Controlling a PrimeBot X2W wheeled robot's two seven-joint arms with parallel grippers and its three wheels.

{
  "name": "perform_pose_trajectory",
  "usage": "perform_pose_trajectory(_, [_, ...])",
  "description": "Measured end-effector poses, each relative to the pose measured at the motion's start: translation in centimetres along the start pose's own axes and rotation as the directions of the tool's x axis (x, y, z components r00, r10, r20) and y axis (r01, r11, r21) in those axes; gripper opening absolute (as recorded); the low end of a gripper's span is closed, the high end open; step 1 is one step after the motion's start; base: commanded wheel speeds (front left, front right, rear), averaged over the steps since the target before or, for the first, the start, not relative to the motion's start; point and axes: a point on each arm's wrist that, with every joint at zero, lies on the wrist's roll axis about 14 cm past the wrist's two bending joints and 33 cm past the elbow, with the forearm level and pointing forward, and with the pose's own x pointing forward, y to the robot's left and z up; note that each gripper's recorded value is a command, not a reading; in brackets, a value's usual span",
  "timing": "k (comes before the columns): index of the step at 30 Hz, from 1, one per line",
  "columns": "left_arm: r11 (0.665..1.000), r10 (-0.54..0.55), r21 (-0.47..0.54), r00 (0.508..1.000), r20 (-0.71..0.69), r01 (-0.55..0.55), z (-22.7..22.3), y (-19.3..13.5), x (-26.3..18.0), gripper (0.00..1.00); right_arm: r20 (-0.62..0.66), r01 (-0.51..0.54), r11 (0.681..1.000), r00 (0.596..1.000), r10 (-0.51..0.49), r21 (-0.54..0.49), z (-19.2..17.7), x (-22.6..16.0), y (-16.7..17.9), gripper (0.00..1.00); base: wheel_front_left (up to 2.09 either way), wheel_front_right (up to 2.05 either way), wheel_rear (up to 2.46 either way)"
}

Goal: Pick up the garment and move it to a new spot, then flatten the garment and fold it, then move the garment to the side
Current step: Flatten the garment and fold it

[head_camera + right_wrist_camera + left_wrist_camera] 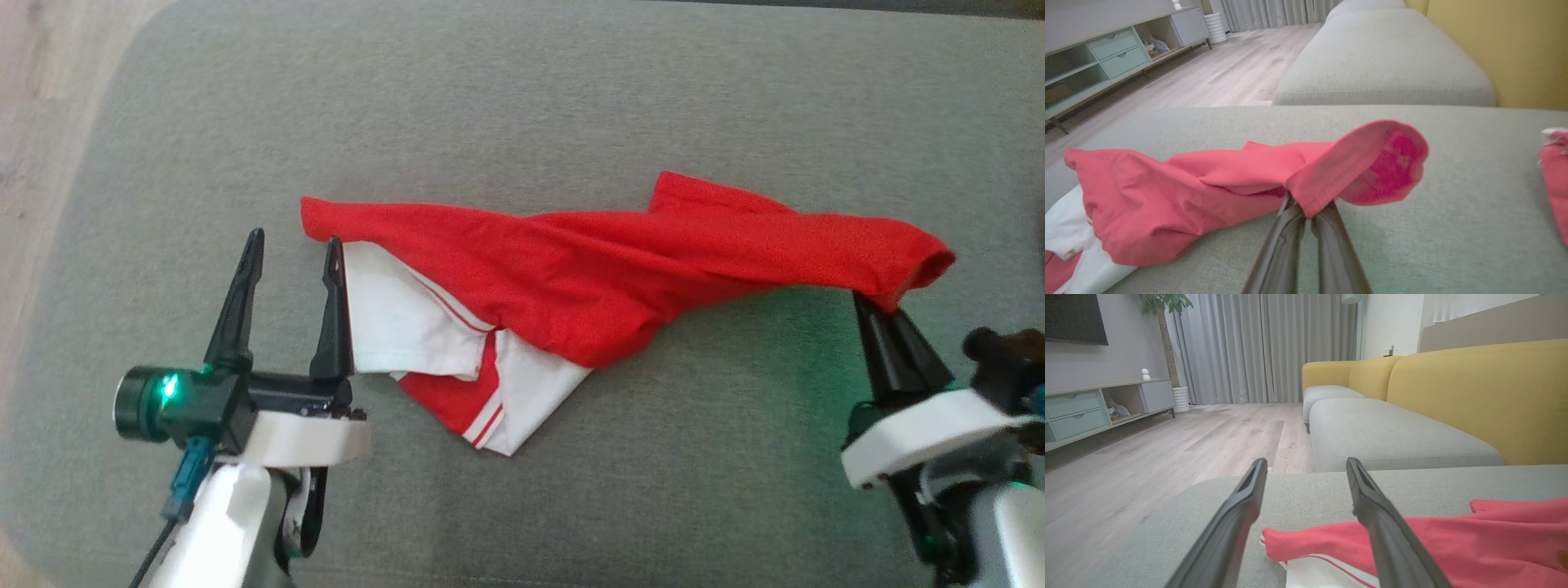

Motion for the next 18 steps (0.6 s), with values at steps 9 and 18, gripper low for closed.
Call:
perform_pose_trajectory(9, [0.999,-0.045,-0.017,0.999,-0.007,0.044,-0.4,-1.7,0.2,1.0,0.11,0.033,0.99,0.994,-0.018,-0.135,8.2,-4.2,-0.4,0.0,0.0,0.0,0.0])
perform_pose_trajectory(18, [0.999,-0.035,-0.019,0.999,-0.029,0.035,-1.2,-1.4,0.0,1.0,0.095,0.002,0.992,0.995,0.01,-0.125,9.1,-1.8,-0.5,0.0,0.0,0.0,0.0])
